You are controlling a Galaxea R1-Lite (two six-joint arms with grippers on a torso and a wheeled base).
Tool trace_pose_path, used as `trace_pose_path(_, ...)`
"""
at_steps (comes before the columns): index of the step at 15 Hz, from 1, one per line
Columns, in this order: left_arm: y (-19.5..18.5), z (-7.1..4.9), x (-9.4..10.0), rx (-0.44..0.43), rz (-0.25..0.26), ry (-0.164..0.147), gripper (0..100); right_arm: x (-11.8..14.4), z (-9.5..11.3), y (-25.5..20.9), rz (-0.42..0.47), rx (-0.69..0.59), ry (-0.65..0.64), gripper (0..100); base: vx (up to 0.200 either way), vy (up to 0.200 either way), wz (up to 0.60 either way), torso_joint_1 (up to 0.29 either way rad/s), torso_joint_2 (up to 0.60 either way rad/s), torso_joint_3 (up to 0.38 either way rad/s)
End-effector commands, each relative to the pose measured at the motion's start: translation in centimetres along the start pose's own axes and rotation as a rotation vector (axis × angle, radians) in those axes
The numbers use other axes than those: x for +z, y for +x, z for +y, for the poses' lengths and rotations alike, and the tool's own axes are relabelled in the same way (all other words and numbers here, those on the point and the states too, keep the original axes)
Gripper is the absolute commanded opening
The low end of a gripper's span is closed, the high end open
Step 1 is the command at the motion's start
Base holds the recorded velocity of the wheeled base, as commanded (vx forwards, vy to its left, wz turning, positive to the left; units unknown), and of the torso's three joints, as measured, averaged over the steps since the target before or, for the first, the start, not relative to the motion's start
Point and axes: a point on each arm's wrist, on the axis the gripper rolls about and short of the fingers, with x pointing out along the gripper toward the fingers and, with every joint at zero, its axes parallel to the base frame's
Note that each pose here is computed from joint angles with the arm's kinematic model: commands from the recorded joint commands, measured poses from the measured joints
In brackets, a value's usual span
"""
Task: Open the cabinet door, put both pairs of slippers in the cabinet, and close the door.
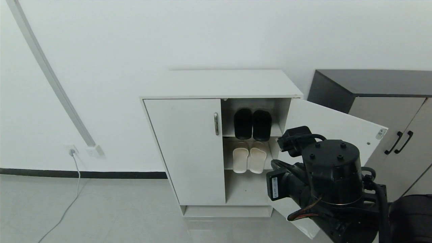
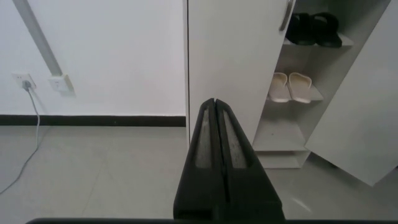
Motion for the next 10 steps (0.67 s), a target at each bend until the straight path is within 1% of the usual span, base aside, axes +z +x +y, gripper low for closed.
trace_pose_path(1,0.01,0.00,0.00,0.001,0.001,0.000,0,-0.03,0.00,-0.02,0.000,0.000,-0.001,0,0.000,0.000,0.00,0.188,-0.51,-0.310)
trace_pose_path(7,0.01,0.00,0.00,0.001,0.001,0.000,0,-0.20,0.05,-0.05,0.005,0.002,-0.005,0,0.000,0.000,0.00,0.219,-0.53,-0.313)
trace_pose_path(10,0.01,0.00,0.00,0.001,0.001,0.000,0,-0.10,0.02,-0.11,0.000,0.003,-0.001,0,0.000,0.000,0.00,0.251,-0.57,-0.321)
